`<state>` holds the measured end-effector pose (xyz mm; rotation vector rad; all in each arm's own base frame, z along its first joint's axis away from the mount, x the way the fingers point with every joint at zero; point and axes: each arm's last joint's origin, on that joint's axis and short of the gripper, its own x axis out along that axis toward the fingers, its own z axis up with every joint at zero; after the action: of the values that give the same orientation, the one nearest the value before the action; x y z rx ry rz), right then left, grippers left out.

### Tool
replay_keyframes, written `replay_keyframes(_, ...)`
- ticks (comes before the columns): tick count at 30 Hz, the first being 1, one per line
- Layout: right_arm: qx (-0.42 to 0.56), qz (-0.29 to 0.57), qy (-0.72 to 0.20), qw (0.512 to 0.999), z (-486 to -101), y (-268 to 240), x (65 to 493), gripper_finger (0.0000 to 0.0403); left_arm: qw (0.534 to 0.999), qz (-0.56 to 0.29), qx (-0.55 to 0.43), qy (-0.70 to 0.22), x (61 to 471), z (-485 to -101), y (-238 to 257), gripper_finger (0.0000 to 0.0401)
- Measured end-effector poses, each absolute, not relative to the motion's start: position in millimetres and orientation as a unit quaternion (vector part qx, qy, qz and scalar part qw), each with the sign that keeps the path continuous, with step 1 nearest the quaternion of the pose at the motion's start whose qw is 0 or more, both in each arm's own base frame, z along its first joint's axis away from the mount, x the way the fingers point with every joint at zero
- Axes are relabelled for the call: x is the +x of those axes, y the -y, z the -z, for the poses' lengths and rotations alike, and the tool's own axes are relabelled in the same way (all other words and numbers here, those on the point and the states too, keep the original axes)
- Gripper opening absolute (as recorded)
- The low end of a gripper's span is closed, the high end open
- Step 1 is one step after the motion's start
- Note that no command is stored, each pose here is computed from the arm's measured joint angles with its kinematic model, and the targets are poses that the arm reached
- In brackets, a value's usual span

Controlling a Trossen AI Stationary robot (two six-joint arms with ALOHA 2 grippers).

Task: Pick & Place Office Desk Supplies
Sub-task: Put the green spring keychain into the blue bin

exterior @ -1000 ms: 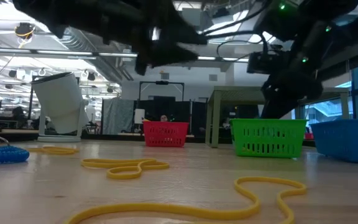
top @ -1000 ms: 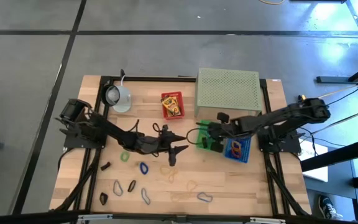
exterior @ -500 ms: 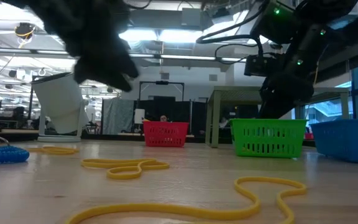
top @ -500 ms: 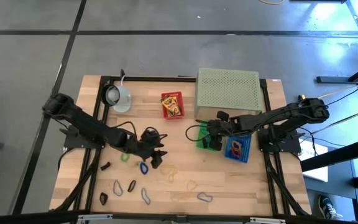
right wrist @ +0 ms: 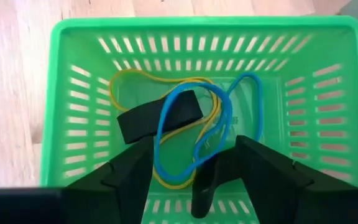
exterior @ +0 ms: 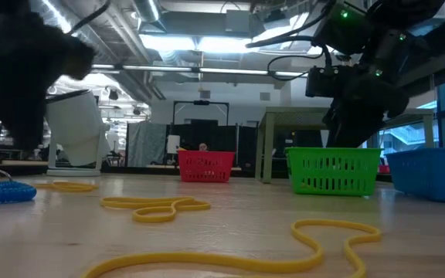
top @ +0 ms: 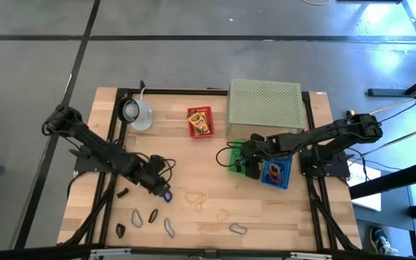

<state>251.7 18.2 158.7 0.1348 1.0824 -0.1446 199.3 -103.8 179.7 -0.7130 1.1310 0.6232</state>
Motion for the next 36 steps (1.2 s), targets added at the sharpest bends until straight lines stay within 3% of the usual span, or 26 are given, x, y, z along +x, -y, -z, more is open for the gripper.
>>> replay_keyframes(8,0.057,0.065,-0.516,0.852,-159,-18,251,0.022,0.63,-0.368,-0.381,-0.567,178,-172,115,0.0189)
replay_keyframes(26,0.049,0.065,-0.516,0.853,-159,-18,252,0.0219,0.627,-0.389,-0.299,-0.606,191,-128,128,0.0185)
replay_keyframes(30,0.05,0.063,-0.507,0.858,-166,-18,257,0.0219,0.655,-0.338,-0.273,-0.619,193,-129,129,0.0152)
replay_keyframes(36,0.053,0.06,-0.479,0.874,-190,-19,271,0.0219,0.675,-0.317,-0.283,-0.603,193,-138,129,0.0061)
